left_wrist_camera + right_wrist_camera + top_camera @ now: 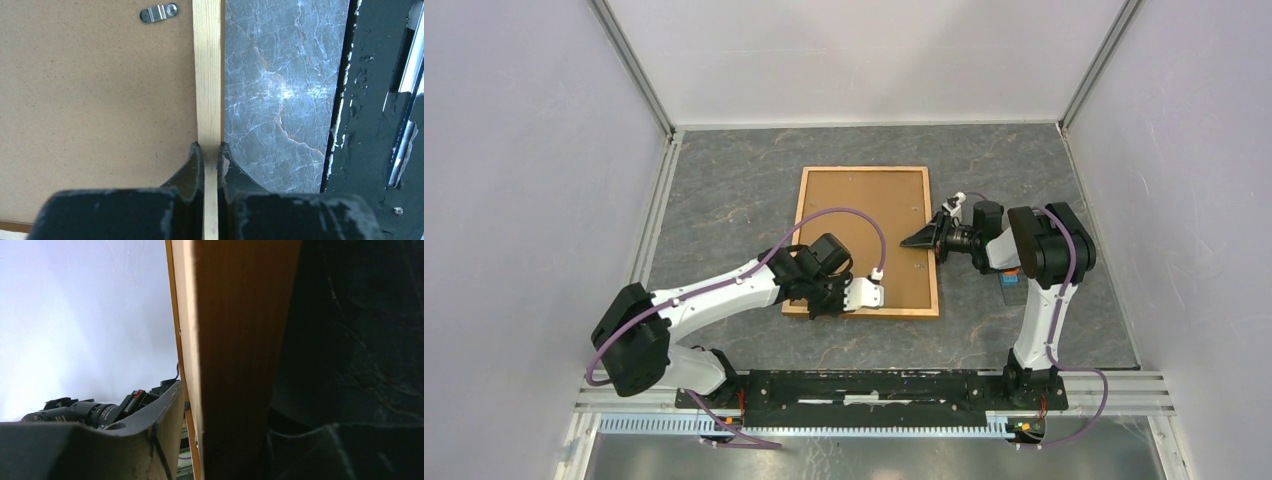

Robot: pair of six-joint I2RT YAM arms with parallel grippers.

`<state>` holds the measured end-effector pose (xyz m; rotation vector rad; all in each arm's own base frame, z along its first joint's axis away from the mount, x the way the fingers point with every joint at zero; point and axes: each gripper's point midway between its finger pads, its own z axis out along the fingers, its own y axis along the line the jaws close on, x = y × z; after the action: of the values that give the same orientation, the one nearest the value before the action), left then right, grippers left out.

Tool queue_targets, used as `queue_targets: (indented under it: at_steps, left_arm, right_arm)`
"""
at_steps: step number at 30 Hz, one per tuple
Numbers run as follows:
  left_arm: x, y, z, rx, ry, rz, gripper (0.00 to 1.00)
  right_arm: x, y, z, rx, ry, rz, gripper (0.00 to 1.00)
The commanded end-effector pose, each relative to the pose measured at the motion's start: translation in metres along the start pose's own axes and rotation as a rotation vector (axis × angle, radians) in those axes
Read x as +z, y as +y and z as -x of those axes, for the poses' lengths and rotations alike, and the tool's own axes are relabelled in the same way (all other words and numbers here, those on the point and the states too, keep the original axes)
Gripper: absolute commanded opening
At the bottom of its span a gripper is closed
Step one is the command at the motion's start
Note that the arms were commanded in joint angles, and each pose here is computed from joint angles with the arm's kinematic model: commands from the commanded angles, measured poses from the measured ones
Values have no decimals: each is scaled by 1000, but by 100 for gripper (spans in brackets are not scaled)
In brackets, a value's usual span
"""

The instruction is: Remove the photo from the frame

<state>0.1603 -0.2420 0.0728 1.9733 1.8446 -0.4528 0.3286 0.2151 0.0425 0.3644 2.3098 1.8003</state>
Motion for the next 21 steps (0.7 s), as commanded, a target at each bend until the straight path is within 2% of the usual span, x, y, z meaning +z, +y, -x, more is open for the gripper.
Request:
queue_targets:
  at_steps: [1,5,8,15,17,18,21]
  left_arm:
    - [-8,10,24,85,-96,36,2]
    - [-10,16,22,60,-84,75,2]
    - [-13,22,19,31,-63,113,7]
    - [-35,35,15,-105,1,163,70]
    - [-47,40,19,-175,-16,157,93]
    - [-54,44,21,-211,-29,156,100]
    - [-78,61,26,-313,-71,188,100]
  right_arm:
    - [1,15,0,-35,6,49,39]
    - [-5,25,1,-52,-4,63,20]
    - [-9,35,3,-83,-15,77,0]
    - [-19,66,19,-172,-54,106,0]
    - [-22,72,27,-223,-67,88,0]
    - [-24,74,31,-236,-67,65,0]
    - [-28,72,39,-358,-49,-37,0]
